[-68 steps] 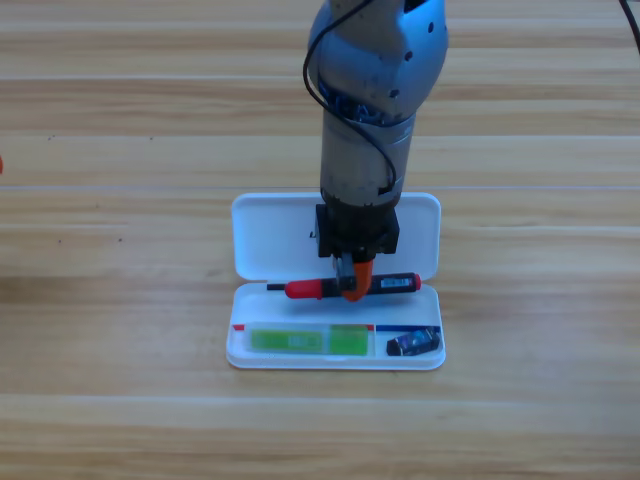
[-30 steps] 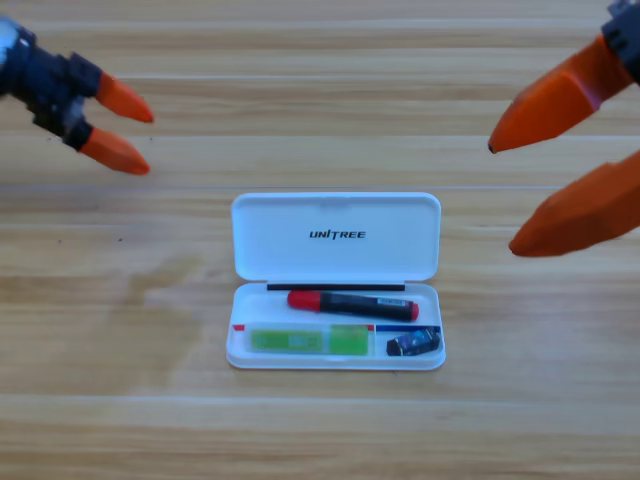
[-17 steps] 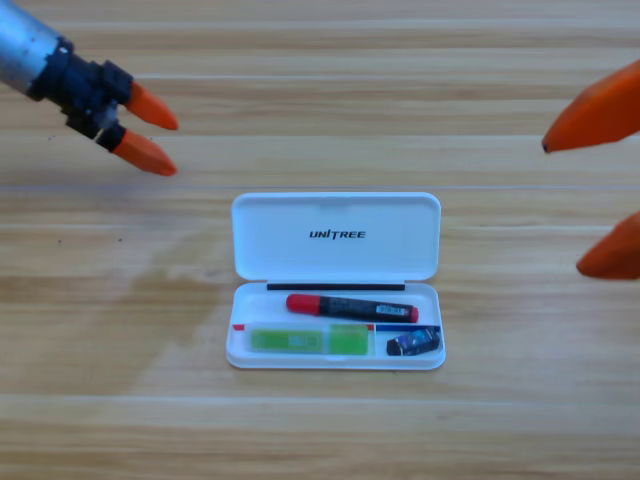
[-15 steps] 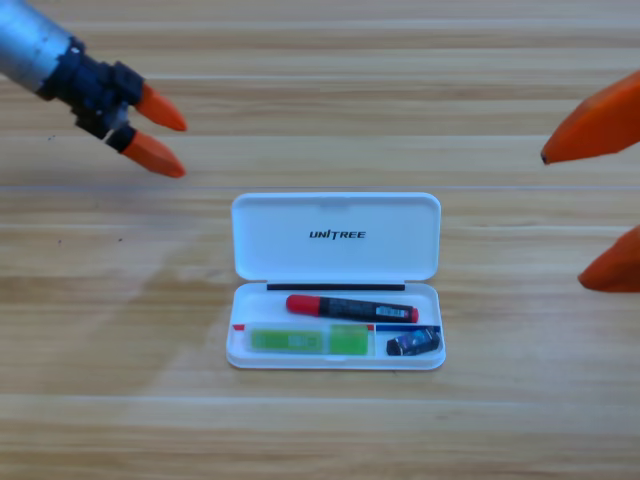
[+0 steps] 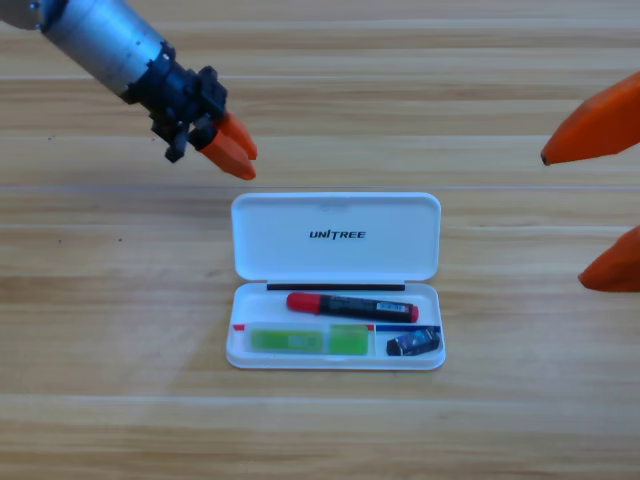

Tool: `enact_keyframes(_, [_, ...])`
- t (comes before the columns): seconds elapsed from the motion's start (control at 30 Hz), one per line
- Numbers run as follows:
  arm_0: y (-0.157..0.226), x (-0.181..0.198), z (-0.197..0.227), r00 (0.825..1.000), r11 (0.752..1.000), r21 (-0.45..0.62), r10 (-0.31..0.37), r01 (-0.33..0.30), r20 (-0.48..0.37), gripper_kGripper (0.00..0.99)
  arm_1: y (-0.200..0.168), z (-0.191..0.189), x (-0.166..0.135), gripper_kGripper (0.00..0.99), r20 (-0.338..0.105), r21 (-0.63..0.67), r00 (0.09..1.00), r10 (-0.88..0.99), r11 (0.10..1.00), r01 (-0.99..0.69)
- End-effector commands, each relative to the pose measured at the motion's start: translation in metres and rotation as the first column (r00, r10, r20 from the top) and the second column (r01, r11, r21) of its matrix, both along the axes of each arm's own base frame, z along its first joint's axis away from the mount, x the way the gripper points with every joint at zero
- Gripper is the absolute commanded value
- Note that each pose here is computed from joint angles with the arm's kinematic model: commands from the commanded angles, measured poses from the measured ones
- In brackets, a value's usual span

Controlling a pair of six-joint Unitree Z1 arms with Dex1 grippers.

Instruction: Clean up eraser and pencils

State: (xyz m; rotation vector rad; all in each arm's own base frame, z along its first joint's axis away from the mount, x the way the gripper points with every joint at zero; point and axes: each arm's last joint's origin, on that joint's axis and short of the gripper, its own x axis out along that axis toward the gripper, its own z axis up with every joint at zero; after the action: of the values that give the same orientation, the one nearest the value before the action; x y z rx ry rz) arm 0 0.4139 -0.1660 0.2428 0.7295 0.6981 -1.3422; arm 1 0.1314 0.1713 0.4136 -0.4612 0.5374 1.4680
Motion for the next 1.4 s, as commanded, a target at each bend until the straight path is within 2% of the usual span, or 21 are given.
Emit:
enact_keyframes(0.03, [-0.025,-0.003,-0.006,1.000,0.999,0.027,-0.023,0.023,-0.001,0.094,0.000,-0.008,0.001,0.848,-0.006,0.005,1.000,0.008,1.000,-0.008])
enact_keyframes(0.17, [-0.027,-0.004,-0.005,1.000,0.999,0.044,-0.012,0.012,0.006,0.000,0.000,-0.008,0.000,0.848,-0.009,0.006,1.000,0.010,1.000,-0.010])
enact_keyframes(0.37, [-0.027,-0.004,-0.005,1.000,0.999,0.045,0.019,-0.019,-0.013,0.000,0.000,-0.008,0.000,0.848,-0.012,0.006,1.000,0.013,1.000,-0.012])
enact_keyframes(0.53, [-0.028,-0.001,-0.022,0.999,0.998,0.059,-0.002,0.004,-0.037,0.000,0.000,-0.008,0.000,0.848,-0.013,0.008,1.000,0.015,1.000,-0.015])
enact_keyframes(0.83, [-0.030,0.002,-0.044,0.996,0.997,0.083,0.004,0.003,-0.085,0.000,0.000,-0.007,-0.002,0.848,-0.010,0.011,1.000,0.021,1.000,-0.021])
enact_keyframes(1.4, [-0.032,0.009,-0.061,0.994,0.996,0.089,-0.005,0.015,-0.110,0.000,0.000,-0.007,-0.003,0.848,-0.015,0.018,0.999,0.030,0.999,-0.029])
